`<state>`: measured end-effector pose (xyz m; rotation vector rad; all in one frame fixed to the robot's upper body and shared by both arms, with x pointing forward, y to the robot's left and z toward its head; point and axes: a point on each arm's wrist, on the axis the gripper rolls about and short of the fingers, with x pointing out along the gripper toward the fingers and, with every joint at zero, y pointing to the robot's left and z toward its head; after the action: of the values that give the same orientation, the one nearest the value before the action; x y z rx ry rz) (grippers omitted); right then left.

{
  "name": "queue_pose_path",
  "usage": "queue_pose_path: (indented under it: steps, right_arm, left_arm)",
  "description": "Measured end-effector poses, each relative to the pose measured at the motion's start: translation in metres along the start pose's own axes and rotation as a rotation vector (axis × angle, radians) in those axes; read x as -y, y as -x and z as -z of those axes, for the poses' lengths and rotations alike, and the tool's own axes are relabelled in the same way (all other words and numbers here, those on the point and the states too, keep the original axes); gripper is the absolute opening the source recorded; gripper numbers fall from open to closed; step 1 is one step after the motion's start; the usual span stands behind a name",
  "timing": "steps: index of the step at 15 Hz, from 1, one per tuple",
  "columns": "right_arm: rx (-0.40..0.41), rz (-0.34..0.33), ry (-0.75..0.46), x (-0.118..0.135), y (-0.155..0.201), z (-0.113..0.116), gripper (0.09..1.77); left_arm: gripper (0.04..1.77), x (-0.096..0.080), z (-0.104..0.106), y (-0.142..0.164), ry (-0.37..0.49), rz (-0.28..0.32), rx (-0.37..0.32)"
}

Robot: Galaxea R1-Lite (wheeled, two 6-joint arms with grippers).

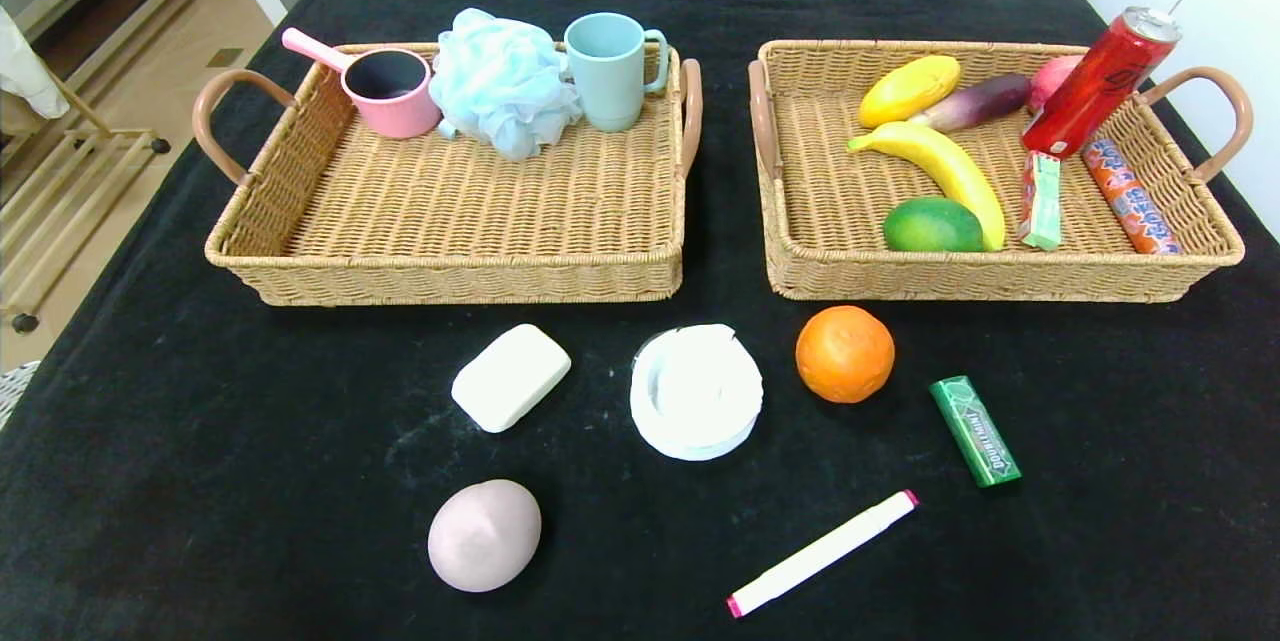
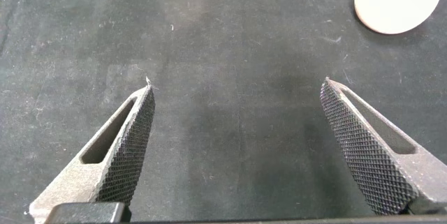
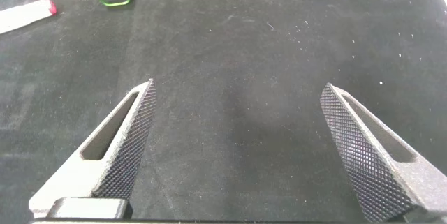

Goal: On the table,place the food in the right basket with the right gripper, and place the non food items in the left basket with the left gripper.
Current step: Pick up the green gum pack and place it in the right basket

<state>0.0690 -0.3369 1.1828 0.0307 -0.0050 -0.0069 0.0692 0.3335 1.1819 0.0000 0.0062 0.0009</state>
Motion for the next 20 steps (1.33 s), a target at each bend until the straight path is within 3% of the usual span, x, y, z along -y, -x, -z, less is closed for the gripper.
queue_pose_path:
  steps: [2, 4, 7, 10, 14, 20]
  right_arm:
    - [0.002, 0.009, -0.006, 0.0, 0.0, 0.0, 1.71]
    - [0.036, 0.002, -0.014, 0.0, 0.003, -0.012, 1.71]
    - [0.05, -0.037, -0.017, -0.002, 0.002, -0.04, 1.71]
    - [0.064, -0.131, -0.029, -0.003, -0.005, -0.084, 1.71]
    - [0.069, -0.245, -0.027, -0.009, -0.04, -0.136, 1.71]
    - [-0.009, -0.385, 0.045, -0.035, -0.098, -0.171, 1.71]
  left_arm:
    - [1.72, 0.0, -0.001, 0.0, -0.011, 0.002, 0.013]
    - [1.72, 0.001, -0.016, 0.004, 0.007, 0.029, 0.085]
    - [1.72, 0.003, -0.047, 0.009, 0.014, 0.141, 0.143]
    - [1.72, 0.003, -0.08, -0.002, 0.016, 0.227, 0.12]
    - [1.72, 0.008, -0.134, -0.035, 0.015, 0.423, 0.119]
    - [1.72, 0.033, -0.182, -0.09, -0.062, 0.645, 0.061]
